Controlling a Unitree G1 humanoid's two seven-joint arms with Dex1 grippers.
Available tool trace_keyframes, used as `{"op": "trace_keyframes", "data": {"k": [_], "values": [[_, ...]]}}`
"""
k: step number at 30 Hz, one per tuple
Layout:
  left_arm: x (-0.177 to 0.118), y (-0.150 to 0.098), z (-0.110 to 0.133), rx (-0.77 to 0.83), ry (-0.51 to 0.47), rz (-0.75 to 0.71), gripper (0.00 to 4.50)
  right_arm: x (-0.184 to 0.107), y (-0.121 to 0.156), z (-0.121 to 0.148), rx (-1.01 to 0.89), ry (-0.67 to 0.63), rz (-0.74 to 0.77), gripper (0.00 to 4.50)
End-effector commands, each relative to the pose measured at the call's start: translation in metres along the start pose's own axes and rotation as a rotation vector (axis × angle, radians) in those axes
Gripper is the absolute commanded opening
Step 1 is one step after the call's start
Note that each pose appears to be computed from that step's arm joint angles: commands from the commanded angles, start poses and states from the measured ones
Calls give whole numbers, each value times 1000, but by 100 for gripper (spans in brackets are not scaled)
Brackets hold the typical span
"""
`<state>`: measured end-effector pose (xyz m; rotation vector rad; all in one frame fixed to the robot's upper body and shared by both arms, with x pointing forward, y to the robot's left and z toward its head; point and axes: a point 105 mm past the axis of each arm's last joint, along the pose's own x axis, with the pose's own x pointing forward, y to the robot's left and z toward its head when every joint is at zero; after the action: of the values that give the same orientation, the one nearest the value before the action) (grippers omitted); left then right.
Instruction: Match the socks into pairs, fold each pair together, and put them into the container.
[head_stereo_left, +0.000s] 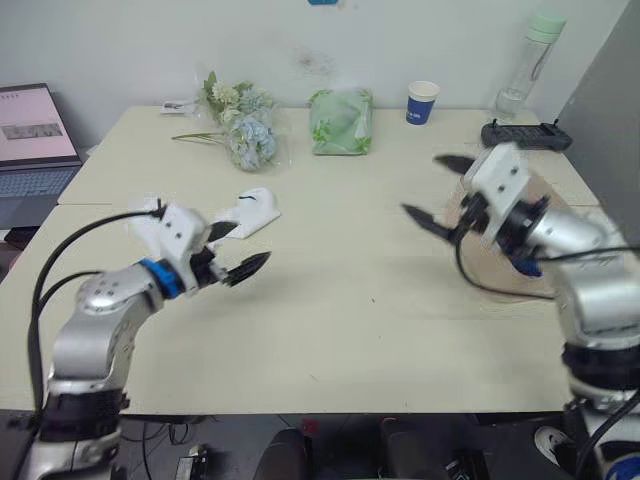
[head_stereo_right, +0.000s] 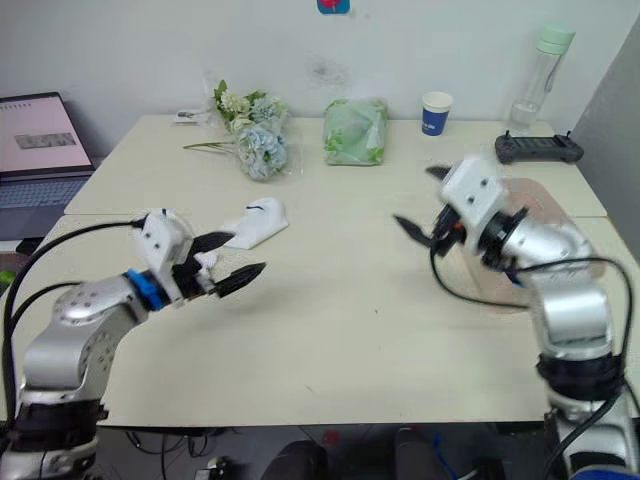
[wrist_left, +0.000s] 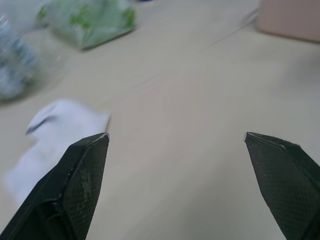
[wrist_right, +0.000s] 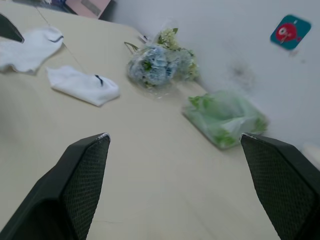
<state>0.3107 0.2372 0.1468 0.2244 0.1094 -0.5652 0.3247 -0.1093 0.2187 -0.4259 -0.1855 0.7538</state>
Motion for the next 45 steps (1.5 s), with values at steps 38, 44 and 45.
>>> {"op": "trace_keyframes", "data": {"k": [38, 44, 45], "values": [[1, 78, -45, -65, 204, 237, 450, -18, 99, -13, 222, 37, 423, 446], [-3, 87, -69, -101, 297, 327, 289, -19, 104, -14, 223, 40, 412, 450], [-3, 87, -69, -122, 292, 330, 262, -19, 104, -14, 226, 41, 406, 450]]}}
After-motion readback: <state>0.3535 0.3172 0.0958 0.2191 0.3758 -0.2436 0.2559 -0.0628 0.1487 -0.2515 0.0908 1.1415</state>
